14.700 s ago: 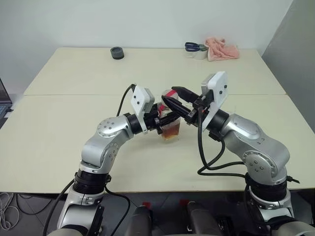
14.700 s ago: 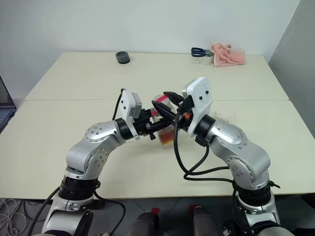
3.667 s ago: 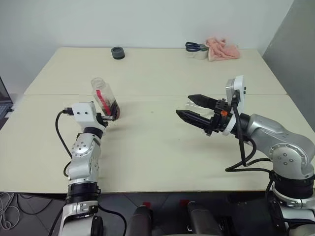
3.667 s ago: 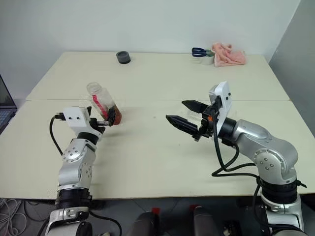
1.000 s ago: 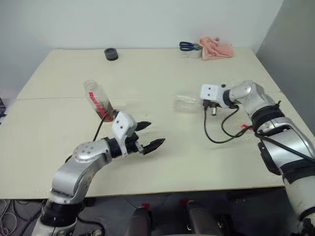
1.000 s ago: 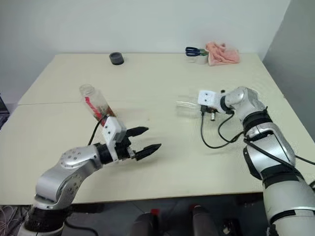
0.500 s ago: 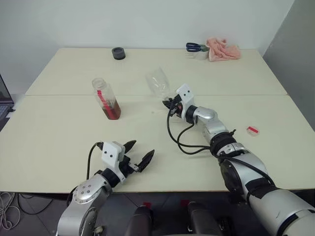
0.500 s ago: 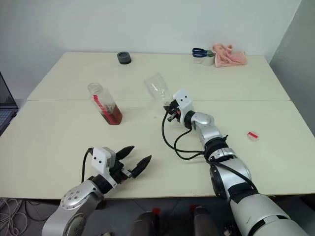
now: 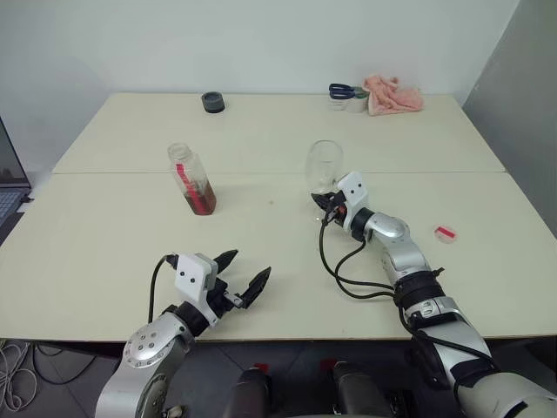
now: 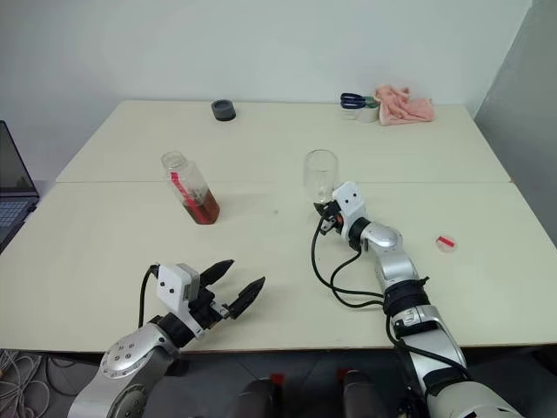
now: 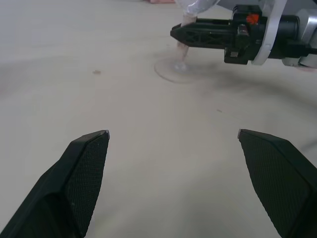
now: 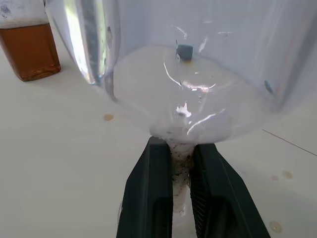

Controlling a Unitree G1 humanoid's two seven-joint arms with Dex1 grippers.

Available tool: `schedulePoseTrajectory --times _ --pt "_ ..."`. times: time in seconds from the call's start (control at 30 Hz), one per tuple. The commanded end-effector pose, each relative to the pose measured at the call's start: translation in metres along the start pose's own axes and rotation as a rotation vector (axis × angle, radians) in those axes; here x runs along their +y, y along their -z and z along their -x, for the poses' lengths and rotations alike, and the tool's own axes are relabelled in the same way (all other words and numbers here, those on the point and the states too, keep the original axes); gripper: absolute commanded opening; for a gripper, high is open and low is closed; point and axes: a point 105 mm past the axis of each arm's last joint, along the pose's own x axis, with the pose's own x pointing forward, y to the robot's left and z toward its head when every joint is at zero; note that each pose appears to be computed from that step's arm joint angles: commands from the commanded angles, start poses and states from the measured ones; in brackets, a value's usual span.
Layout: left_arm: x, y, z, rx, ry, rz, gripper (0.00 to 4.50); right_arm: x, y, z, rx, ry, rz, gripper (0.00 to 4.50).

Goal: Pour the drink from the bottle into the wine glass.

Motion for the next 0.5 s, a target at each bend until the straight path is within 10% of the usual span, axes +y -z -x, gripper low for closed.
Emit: schedulePoseTrajectory --times 0.03,0.5 --pt "0.003 -0.009 0.002 -0.042 -0.027 -0.009 4.50 0.000 0.003 -0.005 0.011 0.020 -0.047 0.18" --pt "0.024 -0.009 0.013 -0.070 -0.155 -0.052 4.50 0.013 -0.031 -0.041 -0.136 0.038 -0.101 0.18"
